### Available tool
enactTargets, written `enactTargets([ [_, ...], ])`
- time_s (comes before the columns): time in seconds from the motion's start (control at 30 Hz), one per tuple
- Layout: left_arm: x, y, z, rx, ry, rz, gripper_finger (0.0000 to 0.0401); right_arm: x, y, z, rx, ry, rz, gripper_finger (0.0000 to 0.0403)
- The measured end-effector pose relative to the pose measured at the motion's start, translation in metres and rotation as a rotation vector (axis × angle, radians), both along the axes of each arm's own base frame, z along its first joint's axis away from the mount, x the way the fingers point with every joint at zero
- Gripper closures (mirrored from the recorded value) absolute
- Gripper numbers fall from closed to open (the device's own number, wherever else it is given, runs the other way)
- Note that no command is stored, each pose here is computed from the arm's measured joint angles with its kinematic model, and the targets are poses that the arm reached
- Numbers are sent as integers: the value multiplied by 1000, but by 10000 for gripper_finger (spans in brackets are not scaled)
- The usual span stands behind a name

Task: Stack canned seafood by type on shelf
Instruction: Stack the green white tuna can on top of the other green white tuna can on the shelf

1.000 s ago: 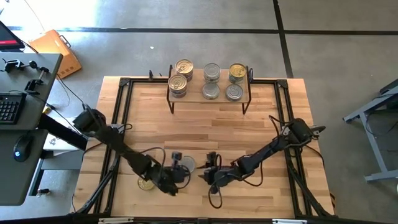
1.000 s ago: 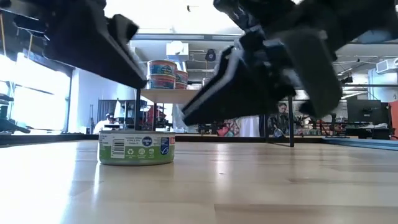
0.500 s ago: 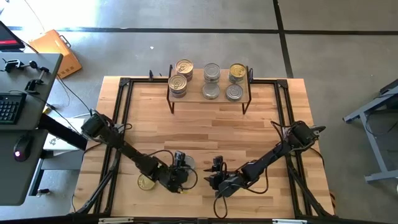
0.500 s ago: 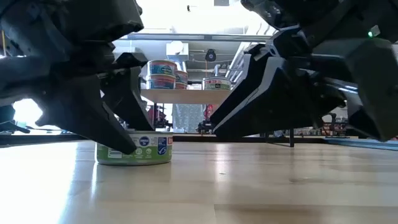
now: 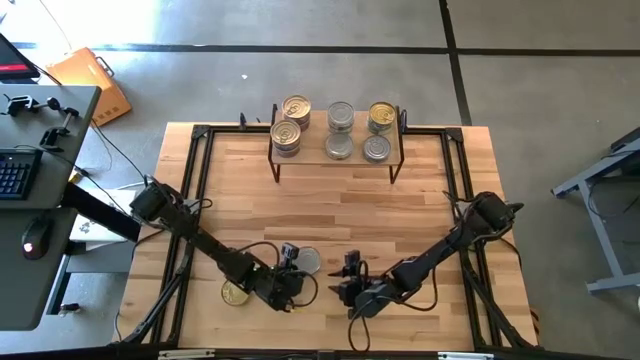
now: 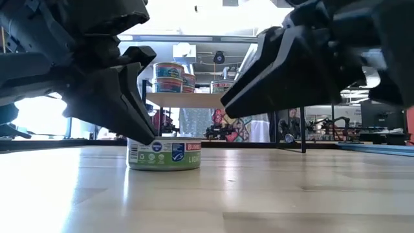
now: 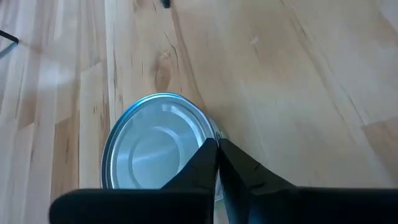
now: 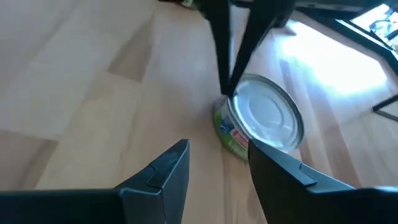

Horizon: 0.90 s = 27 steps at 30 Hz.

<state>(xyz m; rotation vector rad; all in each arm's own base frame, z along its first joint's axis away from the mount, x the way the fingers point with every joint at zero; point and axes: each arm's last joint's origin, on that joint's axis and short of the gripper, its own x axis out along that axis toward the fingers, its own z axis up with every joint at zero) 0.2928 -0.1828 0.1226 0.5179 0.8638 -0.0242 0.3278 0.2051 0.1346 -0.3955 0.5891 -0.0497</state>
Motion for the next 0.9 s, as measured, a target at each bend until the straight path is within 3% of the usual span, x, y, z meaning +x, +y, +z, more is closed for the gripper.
enactTargets([
  [0.23, -1, -1, 28, -58, -48, -14, 400, 8, -11, 0, -11, 1, -6, 237],
  [0.57, -3, 1, 46, -74, -107, 1, 401, 19, -26, -3, -175, 56, 134, 132],
  [0.9, -2, 1, 47, -70, -115, 6, 400, 38, -30, -28, -196, -85, 41, 124],
])
